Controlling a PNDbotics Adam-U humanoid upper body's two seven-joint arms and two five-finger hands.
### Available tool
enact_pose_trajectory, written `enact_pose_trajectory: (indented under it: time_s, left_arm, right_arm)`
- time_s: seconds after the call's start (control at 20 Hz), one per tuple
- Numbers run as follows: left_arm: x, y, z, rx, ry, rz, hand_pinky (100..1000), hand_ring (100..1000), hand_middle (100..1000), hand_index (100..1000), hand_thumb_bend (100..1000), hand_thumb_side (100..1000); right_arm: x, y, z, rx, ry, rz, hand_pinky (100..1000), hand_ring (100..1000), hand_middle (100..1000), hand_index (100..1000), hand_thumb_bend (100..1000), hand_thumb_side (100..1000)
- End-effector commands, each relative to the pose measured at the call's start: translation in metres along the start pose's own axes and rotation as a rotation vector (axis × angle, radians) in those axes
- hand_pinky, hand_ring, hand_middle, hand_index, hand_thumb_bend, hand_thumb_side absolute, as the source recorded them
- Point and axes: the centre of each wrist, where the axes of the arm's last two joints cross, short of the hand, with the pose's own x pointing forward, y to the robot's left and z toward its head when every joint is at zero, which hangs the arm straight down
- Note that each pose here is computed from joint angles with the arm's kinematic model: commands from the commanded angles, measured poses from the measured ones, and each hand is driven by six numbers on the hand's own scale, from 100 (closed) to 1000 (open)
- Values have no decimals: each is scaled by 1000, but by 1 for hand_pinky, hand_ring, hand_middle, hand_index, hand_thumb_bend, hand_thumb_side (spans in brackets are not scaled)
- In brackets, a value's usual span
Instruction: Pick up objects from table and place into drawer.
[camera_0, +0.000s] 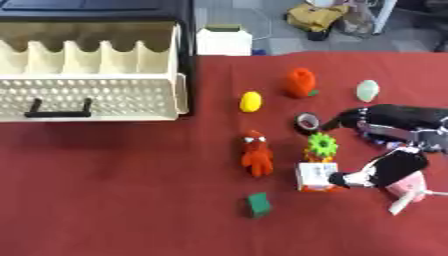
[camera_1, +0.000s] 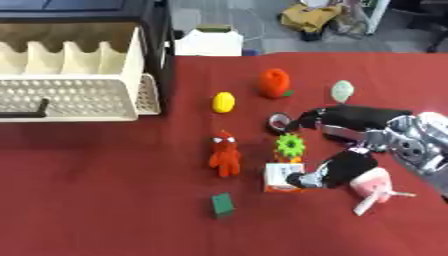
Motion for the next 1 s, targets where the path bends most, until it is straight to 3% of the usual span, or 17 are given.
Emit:
enact_pose_trajectory:
  time_s: [0.05, 0.4, 1.0]
  left_arm:
    - [6, 7, -3, 13, -23, -5, 100, 100, 100, 846, 439, 1000]
    - [5, 6, -3, 9, -23, -3, 100, 100, 100, 833, 429, 1000]
    - [4, 7, -2, 6, -19, -5, 100, 100, 100, 830, 423, 1000]
  right_arm:
    - [-2, -7, 3, -12, 15, 5, 815, 925, 841, 970, 423, 673]
    - [-1, -6, 2, -34, 37, 7, 790, 890, 678, 926, 409, 678]
    - [-2, -6, 8, -58, 75, 23, 793, 891, 681, 920, 401, 685]
